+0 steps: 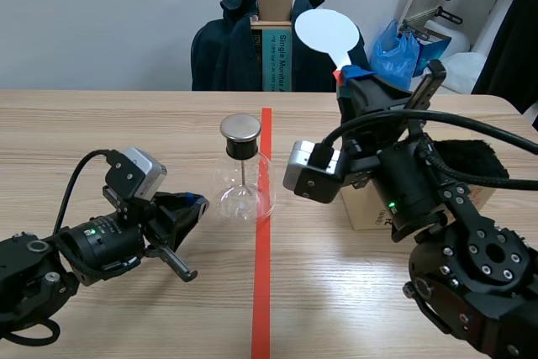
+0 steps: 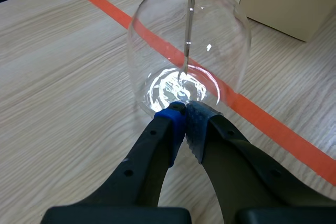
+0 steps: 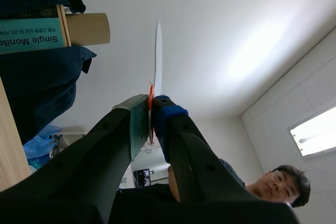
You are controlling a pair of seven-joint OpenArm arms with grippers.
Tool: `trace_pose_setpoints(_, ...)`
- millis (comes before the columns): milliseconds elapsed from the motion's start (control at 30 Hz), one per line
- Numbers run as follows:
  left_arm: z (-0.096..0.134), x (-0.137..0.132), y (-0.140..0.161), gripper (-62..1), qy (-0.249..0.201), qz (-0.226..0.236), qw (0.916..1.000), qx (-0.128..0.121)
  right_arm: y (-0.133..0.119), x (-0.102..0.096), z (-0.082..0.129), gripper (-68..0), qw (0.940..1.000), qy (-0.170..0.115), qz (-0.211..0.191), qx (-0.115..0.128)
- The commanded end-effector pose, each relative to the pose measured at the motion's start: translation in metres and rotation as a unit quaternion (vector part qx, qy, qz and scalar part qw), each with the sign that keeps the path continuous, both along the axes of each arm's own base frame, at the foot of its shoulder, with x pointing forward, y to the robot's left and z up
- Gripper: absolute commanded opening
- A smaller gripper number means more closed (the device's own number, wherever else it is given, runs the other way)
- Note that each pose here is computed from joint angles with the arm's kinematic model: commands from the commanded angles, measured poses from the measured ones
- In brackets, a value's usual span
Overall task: Do the electroscope experiment.
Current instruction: 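Put the plate down on the right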
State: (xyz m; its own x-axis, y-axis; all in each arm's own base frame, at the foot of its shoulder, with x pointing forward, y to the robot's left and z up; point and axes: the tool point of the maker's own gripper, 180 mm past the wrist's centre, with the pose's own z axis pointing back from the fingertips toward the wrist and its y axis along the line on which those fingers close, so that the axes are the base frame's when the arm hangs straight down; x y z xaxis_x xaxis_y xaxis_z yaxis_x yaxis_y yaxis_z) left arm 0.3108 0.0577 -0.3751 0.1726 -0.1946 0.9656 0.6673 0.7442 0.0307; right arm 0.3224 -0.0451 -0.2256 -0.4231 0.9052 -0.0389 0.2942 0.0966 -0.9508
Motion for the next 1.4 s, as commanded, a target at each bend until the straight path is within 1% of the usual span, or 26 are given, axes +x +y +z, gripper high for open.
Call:
trace_pose_setpoints(0,0.009,-0.004,0.001,-57.7,-0.013,-0.002,0.9999,-0.009,-0.004,0.001,0.022,-66.7,0.9989,-0.045,-0.001,0.011)
trace_pose_setpoints(167,0.015,-0.024,0.004,-57.7,-0.017,-0.015,0.9997,-0.007,-0.013,0.001,0.018,-66.7,0.9991,-0.041,-0.004,-0.006)
trace_pose_setpoints(300,0.028,-0.041,0.008,-57.7,-0.025,-0.026,0.9993,-0.008,-0.032,-0.002,0.008,-66.7,0.9991,-0.029,-0.018,-0.025)
trace_pose_setpoints(333,0.031,-0.045,0.009,-56.5,-0.027,-0.028,0.9992,-0.008,-0.037,-0.003,0.006,-66.7,0.9991,-0.024,-0.023,-0.028)
trace_pose_setpoints(367,0.035,-0.050,0.011,-52.8,-0.028,-0.030,0.9991,-0.008,-0.044,-0.004,0.003,-66.7,0.9989,-0.019,-0.028,-0.032)
trace_pose_setpoints(467,0.046,-0.067,0.013,-35.4,-0.031,-0.037,0.9988,-0.011,-0.065,-0.007,-0.004,-66.7,0.9981,-0.005,-0.046,-0.040)
trace_pose_setpoints(500,0.049,-0.073,0.013,-30.6,-0.031,-0.040,0.9986,-0.012,-0.072,-0.007,-0.005,-66.7,0.9977,-0.001,-0.053,-0.042)
trace_pose_setpoints(567,0.058,-0.085,0.012,-22.3,-0.031,-0.047,0.9983,-0.014,-0.085,-0.008,-0.006,-66.7,0.9969,0.006,-0.066,-0.042)
trace_pose_setpoints(633,0.067,-0.099,0.011,-11.2,-0.029,-0.058,0.9978,-0.014,-0.096,-0.008,-0.007,-66.7,0.9963,0.012,-0.076,-0.039)
trace_pose_setpoints(667,0.073,-0.106,0.010,-6.8,-0.030,-0.064,0.9974,-0.015,-0.100,-0.008,-0.008,-66.7,0.9960,0.016,-0.081,-0.035)
trace_pose_setpoints(733,0.088,-0.119,0.008,-2.3,-0.034,-0.074,0.9965,-0.019,-0.106,-0.010,-0.010,-66.7,0.9955,0.022,-0.088,-0.028)
trace_pose_setpoints(833,0.114,-0.132,0.005,-0.7,-0.045,-0.082,0.9952,-0.028,-0.108,-0.014,-0.016,-66.7,0.9950,0.036,-0.091,-0.021)
trace_pose_setpoints(900,0.132,-0.137,0.002,-0.6,-0.055,-0.087,0.9943,-0.027,-0.107,-0.018,-0.021,-66.7,0.9949,0.046,-0.088,-0.017)
trace_pose_setpoints(1000,0.154,-0.142,-0.002,-0.6,-0.057,-0.087,0.9944,-0.020,-0.103,-0.024,-0.028,-66.7,0.9951,0.059,-0.079,-0.008)
trace_pose_setpoints(1067,0.164,-0.146,-0.005,-0.6,-0.057,-0.090,0.9942,-0.010,-0.099,-0.027,-0.031,-66.7,0.9951,0.064,-0.075,-0.003)
trace_pose_setpoints(1100,0.169,-0.147,-0.006,-0.6,-0.059,-0.092,0.9939,-0.009,-0.096,-0.027,-0.032,-66.7,0.9952,0.064,-0.074,0.000)
trace_pose_setpoints(1200,0.180,-0.151,-0.011,-0.6,-0.065,-0.097,0.9930,-0.014,-0.091,-0.028,-0.034,-66.7,0.9950,0.067,-0.073,0.009)
trace_pose_setpoints(1267,0.180,-0.152,-0.012,-0.6,-0.061,-0.098,0.9933,-0.010,-0.089,-0.027,-0.040,-66.7,0.9937,0.084,-0.073,0.009)
trace_pose_setpoints(1367,0.178,-0.153,-0.013,-0.6,-0.056,-0.098,0.9936,-0.003,-0.085,-0.028,-0.055,-66.7,0.9911,0.115,-0.066,0.002)
